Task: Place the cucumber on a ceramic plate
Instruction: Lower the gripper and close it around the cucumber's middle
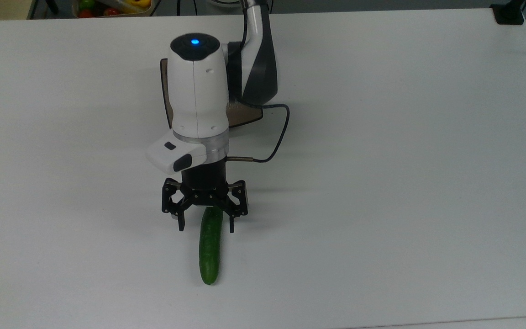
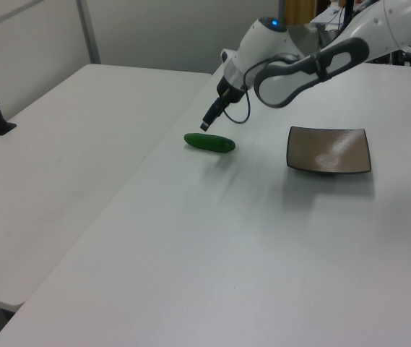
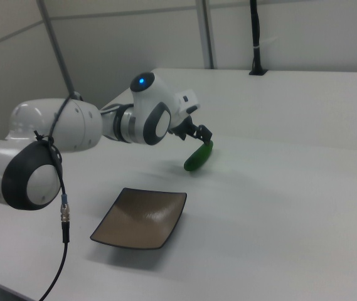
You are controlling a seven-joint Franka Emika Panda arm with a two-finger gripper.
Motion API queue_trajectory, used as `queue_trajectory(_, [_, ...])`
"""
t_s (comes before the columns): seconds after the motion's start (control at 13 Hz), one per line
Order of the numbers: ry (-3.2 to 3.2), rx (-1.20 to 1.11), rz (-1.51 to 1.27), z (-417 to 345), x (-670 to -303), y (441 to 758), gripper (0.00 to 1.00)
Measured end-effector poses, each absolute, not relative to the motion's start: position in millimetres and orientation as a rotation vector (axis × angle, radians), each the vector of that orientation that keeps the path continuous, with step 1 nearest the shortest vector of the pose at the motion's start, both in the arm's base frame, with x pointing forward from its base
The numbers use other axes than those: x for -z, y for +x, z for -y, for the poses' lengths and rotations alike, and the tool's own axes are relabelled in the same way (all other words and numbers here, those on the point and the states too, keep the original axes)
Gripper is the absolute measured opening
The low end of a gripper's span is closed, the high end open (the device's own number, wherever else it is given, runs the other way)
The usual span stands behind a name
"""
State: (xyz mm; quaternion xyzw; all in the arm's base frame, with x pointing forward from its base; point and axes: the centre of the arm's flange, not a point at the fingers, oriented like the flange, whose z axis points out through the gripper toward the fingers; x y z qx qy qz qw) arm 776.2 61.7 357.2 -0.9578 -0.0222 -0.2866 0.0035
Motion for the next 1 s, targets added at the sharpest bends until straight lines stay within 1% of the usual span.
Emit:
queue_trajectory(0.23, [-3.016, 0.91, 0.106, -63, -330, 779, 1.0])
queue_trajectory(0.54, [-3.026, 0.89, 0.115, -64, -311, 779, 1.0])
queue_trajectory(0.62, [-3.027, 0.886, 0.115, -64, -307, 779, 0.98])
queue_trajectory(0.77, [-3.033, 0.885, 0.126, -64, -302, 779, 0.93])
queue_trajectory(0.85, [-3.041, 0.885, 0.144, -65, -301, 779, 0.79])
queue_trajectory(1.0, [-3.053, 0.885, 0.168, -65, -298, 779, 0.77])
